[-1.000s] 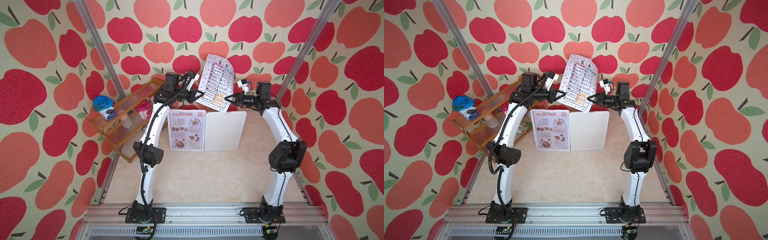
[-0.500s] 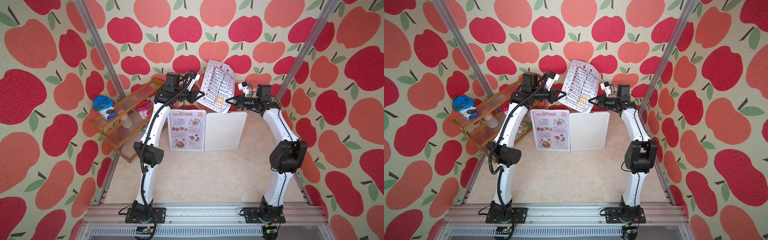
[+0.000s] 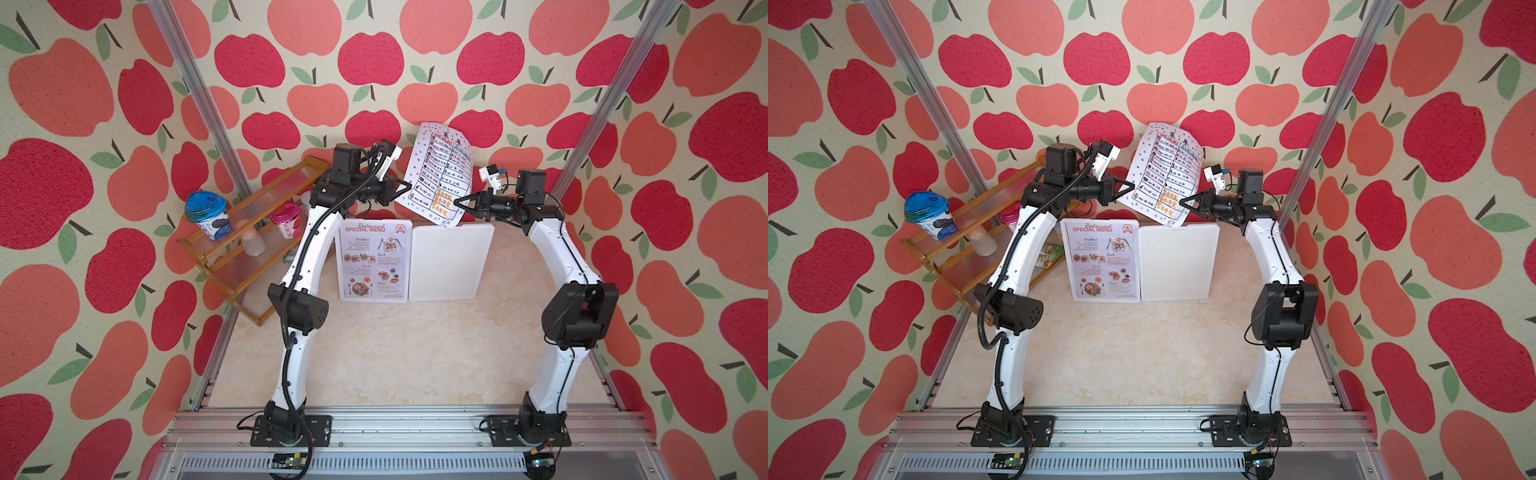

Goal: Insert the menus into the narrow rack
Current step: Insert the menu into the narrow rack.

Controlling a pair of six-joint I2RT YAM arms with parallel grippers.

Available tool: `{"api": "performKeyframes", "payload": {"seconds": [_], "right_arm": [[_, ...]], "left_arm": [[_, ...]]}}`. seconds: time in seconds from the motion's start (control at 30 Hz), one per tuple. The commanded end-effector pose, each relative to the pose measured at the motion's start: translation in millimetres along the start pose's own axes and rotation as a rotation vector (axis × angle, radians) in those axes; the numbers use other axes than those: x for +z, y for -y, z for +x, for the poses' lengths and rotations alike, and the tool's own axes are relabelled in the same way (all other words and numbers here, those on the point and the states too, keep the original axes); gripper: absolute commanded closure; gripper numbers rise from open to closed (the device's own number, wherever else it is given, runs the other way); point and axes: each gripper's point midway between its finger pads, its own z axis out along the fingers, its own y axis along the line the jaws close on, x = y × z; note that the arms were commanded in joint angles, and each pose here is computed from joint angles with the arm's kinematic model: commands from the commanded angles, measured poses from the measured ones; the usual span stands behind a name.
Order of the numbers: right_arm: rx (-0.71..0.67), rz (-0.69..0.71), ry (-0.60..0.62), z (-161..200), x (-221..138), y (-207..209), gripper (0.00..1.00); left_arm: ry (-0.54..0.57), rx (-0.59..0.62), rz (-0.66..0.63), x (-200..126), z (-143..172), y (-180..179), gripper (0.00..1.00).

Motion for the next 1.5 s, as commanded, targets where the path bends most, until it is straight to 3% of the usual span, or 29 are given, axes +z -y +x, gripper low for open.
{"api": "performKeyframes", "payload": {"seconds": [0.0, 0.73, 1.47], "right_arm": [[-0.035, -0.02, 0.015, -4, -11, -21, 1.0], [0.012, 0.034, 0.007, -1, -14, -15, 1.0], [0.056, 0.057, -0.015, -4, -9, -6, 1.0]], "left_arm": [[0.058, 0.04, -0.014, -13, -25, 10, 1.0], [0.105, 0.031, -0.066, -18, -43, 13, 1.0], [0.109, 0.022, -0.085, -10, -39, 5, 1.0]]}}
